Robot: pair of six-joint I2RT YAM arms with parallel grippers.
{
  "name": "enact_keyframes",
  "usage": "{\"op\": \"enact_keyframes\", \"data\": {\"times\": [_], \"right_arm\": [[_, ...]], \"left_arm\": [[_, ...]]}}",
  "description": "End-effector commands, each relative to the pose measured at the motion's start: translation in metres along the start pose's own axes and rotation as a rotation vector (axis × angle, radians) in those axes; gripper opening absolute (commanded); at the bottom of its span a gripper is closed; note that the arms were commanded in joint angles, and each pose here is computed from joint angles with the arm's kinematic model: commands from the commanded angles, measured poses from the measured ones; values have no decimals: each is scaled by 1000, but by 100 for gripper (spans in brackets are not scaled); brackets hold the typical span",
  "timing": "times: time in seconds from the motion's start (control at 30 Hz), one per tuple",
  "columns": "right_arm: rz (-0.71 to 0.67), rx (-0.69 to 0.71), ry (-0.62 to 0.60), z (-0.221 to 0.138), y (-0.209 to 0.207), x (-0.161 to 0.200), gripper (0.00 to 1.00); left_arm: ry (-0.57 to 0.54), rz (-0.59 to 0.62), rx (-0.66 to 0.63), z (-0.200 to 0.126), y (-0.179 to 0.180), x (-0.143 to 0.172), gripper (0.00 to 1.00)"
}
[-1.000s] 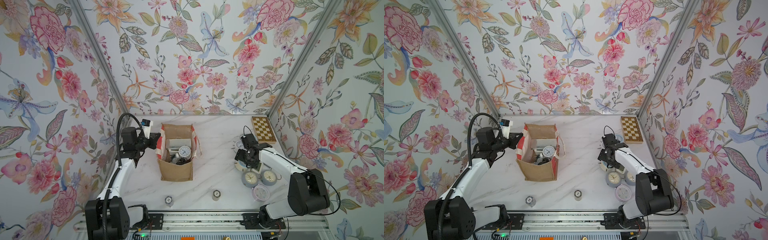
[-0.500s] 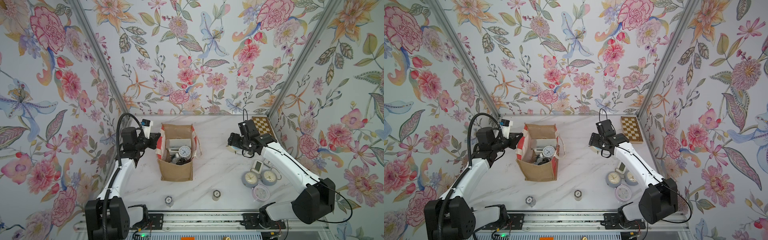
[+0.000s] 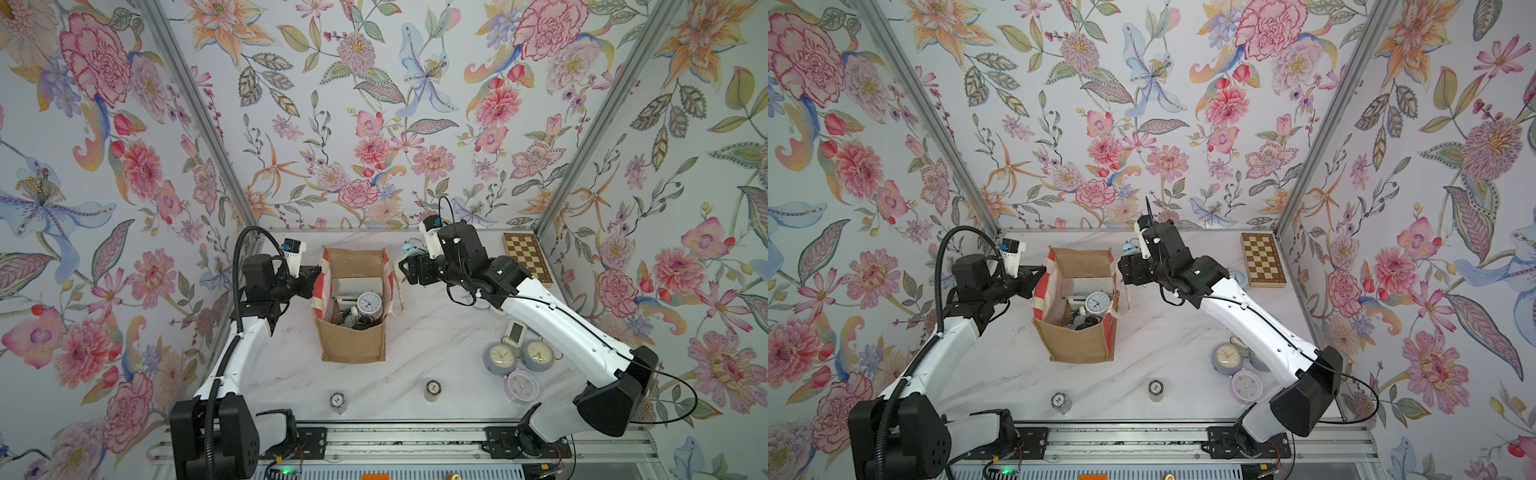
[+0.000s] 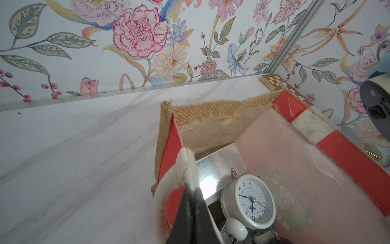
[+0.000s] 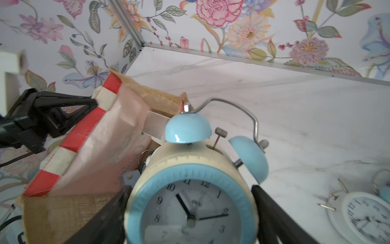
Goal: Put the alarm clock into the canvas bag
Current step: Place the alarm at the canvas bag.
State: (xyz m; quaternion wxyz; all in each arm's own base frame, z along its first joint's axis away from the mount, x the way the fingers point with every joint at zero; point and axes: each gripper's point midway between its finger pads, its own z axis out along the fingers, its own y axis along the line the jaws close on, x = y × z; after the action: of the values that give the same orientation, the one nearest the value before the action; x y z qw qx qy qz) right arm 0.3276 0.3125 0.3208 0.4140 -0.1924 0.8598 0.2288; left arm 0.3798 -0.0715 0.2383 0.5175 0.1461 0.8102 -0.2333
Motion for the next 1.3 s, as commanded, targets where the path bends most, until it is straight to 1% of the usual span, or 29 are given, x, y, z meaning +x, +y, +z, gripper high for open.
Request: {"op": "enact_keyframes", "data": {"times": [0.0, 0.1, 0.2, 0.33, 0.5, 0.7, 0.93, 1.1, 1.27], "right_arm": [[-106, -109, -82, -1, 45, -28, 63], [-147, -174, -53, 11, 75, -22, 63], [-185, -230, 8, 26, 101, -7, 63], [-224, -280, 140, 49, 124, 25, 63], [-273, -298, 310, 69, 139, 69, 63], [-298, -320, 512, 80, 139, 120, 63], [-310, -243, 706, 89, 114, 170, 63], [-336, -155, 781, 101, 94, 194, 65], [-347, -121, 818, 116, 86, 208, 68]], "left_arm": [[-44, 24, 14, -5, -4, -9, 0], [-45, 26, 14, -6, -4, -10, 0], [-48, 29, 13, -6, -4, -11, 0], [-52, 33, 8, -7, -4, -11, 0], [-56, 37, 2, -8, -4, -12, 0], [-58, 42, -4, -9, -3, -13, 0], [-57, 42, -4, -9, -4, -12, 0], [-58, 42, -4, -10, -4, -13, 0], [-57, 43, -7, -10, -3, -13, 0]]}}
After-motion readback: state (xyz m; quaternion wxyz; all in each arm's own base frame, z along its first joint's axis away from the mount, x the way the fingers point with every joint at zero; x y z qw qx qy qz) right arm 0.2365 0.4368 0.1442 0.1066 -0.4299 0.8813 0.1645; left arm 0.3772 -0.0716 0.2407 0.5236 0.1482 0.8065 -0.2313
